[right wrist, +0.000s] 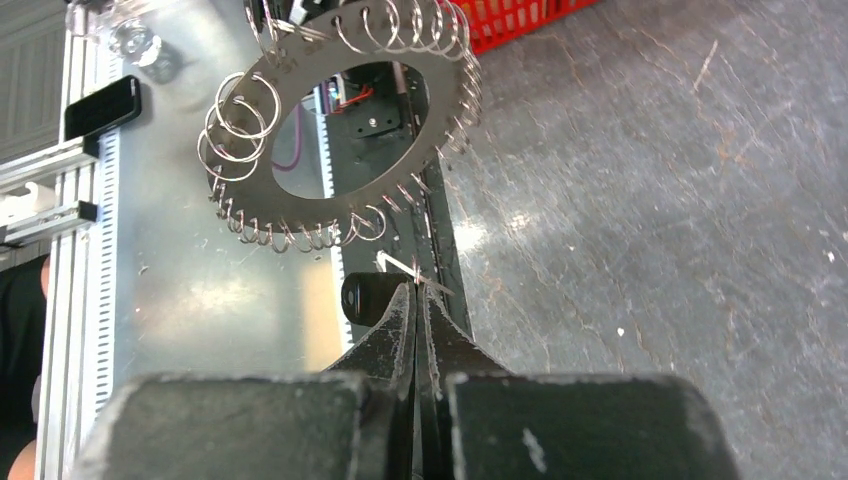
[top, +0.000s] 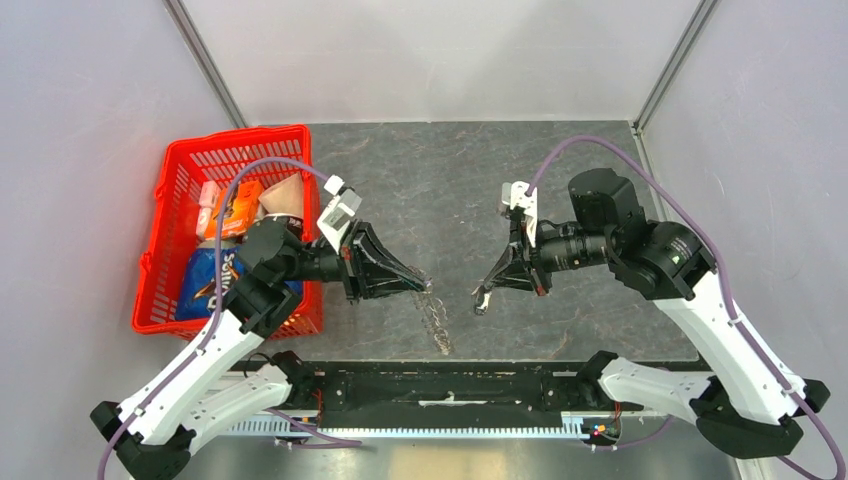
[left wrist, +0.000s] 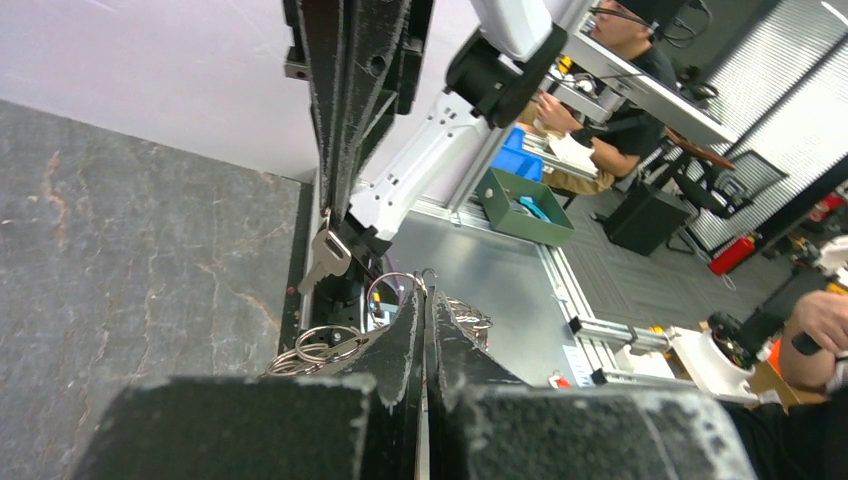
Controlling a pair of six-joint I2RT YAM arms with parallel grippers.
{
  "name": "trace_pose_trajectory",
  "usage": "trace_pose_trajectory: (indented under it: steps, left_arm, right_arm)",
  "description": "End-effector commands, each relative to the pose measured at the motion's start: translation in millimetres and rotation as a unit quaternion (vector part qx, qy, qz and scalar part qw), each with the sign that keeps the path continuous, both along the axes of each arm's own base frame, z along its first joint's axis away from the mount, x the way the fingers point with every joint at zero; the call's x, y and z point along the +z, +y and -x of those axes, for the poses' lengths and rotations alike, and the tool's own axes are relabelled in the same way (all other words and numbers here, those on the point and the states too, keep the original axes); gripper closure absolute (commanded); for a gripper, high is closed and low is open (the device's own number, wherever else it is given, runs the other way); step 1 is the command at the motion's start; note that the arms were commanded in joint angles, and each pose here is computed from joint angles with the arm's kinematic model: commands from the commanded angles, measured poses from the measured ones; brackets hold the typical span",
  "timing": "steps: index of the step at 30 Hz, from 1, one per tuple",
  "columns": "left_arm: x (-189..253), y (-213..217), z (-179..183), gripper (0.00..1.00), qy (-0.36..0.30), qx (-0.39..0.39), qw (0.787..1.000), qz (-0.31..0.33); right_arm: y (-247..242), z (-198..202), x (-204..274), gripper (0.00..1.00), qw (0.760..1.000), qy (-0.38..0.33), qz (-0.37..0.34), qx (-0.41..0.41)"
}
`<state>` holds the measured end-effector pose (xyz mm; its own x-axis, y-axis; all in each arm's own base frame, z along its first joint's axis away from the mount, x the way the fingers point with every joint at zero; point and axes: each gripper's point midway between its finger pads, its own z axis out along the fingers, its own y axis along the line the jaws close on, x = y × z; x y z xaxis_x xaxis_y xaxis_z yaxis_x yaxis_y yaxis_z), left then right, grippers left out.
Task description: Put the keys on the keyring
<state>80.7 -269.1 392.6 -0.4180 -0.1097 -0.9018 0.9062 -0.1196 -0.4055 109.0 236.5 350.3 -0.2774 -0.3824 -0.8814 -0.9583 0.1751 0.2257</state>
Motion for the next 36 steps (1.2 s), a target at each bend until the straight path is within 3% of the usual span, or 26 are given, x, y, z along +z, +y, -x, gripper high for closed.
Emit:
trace_pose_trajectory:
  steps: [1, 10, 21, 36]
  left_arm:
    - [34.9, 9.0, 25.2, 0.98, -0.042, -0.054, 0.997, 0.044]
    - [31.9, 8.4, 12.6, 0.98, -0.038, -0.008, 0.999, 0.038]
    - [32.3, 13.9, -26.4, 0.98, -0.035, 0.125, 0.991, 0.03]
    - [20.2, 13.0, -51.3, 0.98, -0.032, 0.18, 0.983, 0.005]
  right_arm:
    - [8.6, 12.3, 27.6, 1.0, 0.997, -0.033, -0.036, 0.063]
    - [20.5, 26.9, 67.3, 1.0, 0.991, -0.03, -0.084, 0.103]
    - [41.5, 10.9, 79.4, 1.0, 0.995, 0.038, -0.087, 0.044]
    - [69.3, -11.2, 78.7, 1.0, 0.997, 0.062, -0.053, 0.011]
